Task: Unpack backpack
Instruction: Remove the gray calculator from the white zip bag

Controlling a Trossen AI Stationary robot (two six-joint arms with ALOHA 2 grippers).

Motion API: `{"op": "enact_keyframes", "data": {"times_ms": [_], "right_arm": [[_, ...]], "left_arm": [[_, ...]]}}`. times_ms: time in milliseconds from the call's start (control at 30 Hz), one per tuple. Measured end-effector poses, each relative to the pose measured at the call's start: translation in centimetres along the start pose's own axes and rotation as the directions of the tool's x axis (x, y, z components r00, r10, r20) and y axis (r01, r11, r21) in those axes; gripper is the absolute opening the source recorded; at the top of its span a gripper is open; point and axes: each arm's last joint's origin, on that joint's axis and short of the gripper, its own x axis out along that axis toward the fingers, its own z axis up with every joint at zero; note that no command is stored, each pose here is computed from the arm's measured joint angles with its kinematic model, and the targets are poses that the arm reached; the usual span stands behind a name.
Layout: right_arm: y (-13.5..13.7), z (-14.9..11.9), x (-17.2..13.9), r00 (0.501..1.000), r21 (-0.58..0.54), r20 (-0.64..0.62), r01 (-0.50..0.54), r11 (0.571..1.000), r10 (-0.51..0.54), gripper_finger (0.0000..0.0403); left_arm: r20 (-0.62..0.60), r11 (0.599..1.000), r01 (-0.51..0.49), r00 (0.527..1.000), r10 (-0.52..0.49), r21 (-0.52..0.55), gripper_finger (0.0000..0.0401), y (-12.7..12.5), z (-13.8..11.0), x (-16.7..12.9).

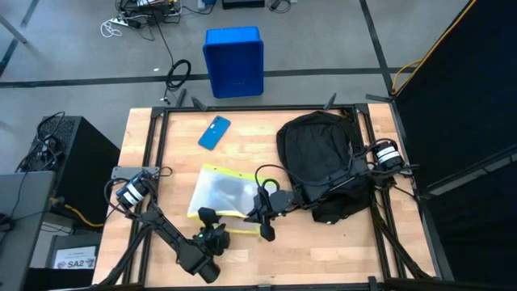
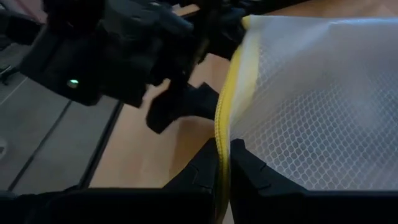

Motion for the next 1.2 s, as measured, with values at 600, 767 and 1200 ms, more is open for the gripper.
{"op": "enact_keyframes", "data": {"times_ms": [600, 767, 1200], "right_arm": [[1.8, 0.8, 0.1, 0.999, -0.040, 0.010, -0.052, 0.998, 0.053, 0.0000], [1.8, 0.8, 0.1, 0.999, -0.040, 0.011, -0.053, 0.998, 0.053, 0.0000], [2.2, 0.8, 0.0, 0.996, -0.042, 0.008, -0.092, 0.995, 0.092, 0.0000]], "left_arm": [[-0.005, 1.000, -0.003, 1.000, 0.003, -0.029, 0.0248, 0.1, 0.3, 0.4], [-0.013, 0.999, 0.027, 1.000, -0.028, -0.038, 0.0248, 0.1, 0.9, 1.0], [-0.047, 0.998, 0.031, 0.998, -0.033, -0.047, 0.0242, 0.3, 0.4, 2.6]]}}
